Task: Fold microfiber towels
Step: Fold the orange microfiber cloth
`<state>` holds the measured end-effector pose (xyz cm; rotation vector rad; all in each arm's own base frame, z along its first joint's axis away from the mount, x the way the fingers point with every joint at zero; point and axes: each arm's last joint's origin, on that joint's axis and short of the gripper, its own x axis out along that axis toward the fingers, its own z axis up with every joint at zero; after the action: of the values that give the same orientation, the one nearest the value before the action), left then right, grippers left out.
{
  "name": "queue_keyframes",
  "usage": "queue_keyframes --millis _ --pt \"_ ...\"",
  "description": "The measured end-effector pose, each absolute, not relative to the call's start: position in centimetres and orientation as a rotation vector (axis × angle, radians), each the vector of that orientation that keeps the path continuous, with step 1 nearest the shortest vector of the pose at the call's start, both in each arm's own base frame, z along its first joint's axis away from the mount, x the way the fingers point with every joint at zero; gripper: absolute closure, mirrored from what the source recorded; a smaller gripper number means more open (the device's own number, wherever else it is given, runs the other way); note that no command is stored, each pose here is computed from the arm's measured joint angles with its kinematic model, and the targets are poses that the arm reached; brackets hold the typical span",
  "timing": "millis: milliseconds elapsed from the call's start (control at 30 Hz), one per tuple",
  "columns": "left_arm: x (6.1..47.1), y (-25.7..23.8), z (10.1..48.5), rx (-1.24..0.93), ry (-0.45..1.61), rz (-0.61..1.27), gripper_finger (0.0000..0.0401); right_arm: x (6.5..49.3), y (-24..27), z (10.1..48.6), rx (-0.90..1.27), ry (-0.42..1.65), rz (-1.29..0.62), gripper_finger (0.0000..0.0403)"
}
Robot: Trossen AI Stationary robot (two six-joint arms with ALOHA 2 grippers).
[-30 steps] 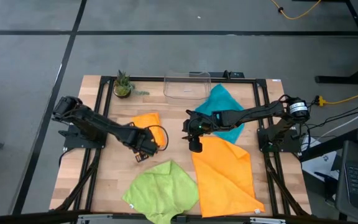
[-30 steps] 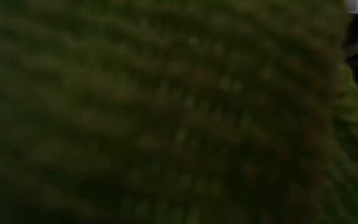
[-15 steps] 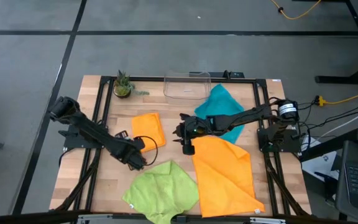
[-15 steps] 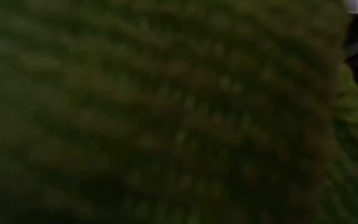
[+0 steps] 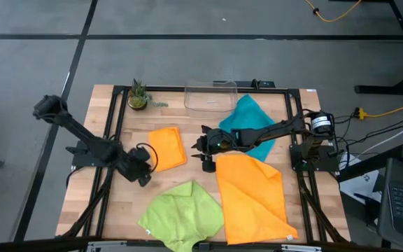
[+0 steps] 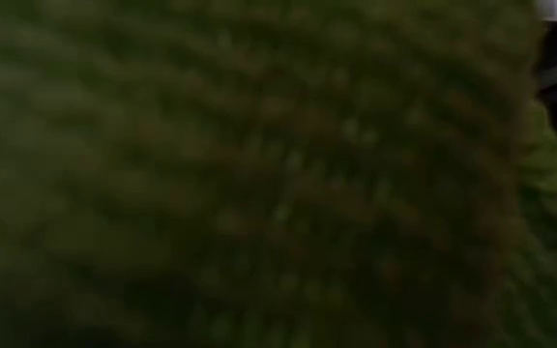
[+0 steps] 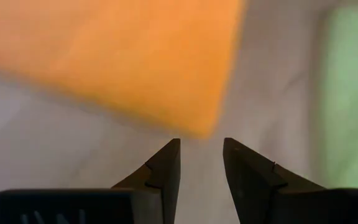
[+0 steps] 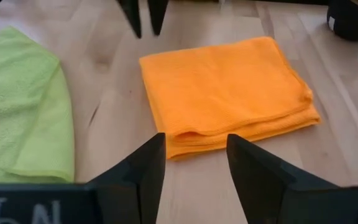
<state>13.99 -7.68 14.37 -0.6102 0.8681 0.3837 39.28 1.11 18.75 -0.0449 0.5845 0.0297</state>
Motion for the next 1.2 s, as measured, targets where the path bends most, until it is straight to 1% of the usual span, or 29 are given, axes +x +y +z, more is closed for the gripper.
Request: queue_keyframes --millis 100,267,333,400,500,567,833,933,1100,1200 --pt "14.6 -7.6 14.2 -0.645 0.728 0.289 0.0286 39.3 1.1 18.7 -0.045 0.585 0.029 0.0229" --pt "15.6 -7.6 15.2 -0.515 0.593 0.215 0.0286 39.3 1.1 18.8 -0.045 0.577 0.028 0.0229" --pt "15.9 -7.5 15.5 -0.470 0.550 0.203 0.0286 39.3 1.1 18.8 -0.045 0.576 0.029 0.0229" --pt "16.2 -7.3 15.8 -0.469 0.501 0.227 0.0286 39.3 1.1 18.8 -0.045 0.576 0.029 0.0229" --pt "16.4 -7.0 15.9 -0.499 0.502 0.226 0.0285 39.3 1.1 18.8 -0.045 0.577 0.029 0.0229" --pt "16.5 -6.9 15.9 -0.493 0.512 0.216 0.0277 39.3 1.1 18.8 -0.045 0.577 0.029 0.0229" --pt "16.8 -6.2 15.8 -0.404 0.518 0.218 0.0205 39.3 1.1 18.8 -0.045 0.578 0.029 0.0229" --pt "16.9 -6.1 16.0 -0.380 0.506 0.201 0.0187 39.3 1.1 18.8 -0.045 0.578 0.029 0.0229" --pt "18.0 -6.8 18.0 -0.455 0.453 0.045 0.0185 39.3 1.1 18.8 -0.045 0.578 0.029 0.0229" --pt "18.9 -7.5 20.8 -0.336 0.408 -0.044 0.0187 39.3 1.1 18.8 -0.066 0.577 0.035 0.0229"
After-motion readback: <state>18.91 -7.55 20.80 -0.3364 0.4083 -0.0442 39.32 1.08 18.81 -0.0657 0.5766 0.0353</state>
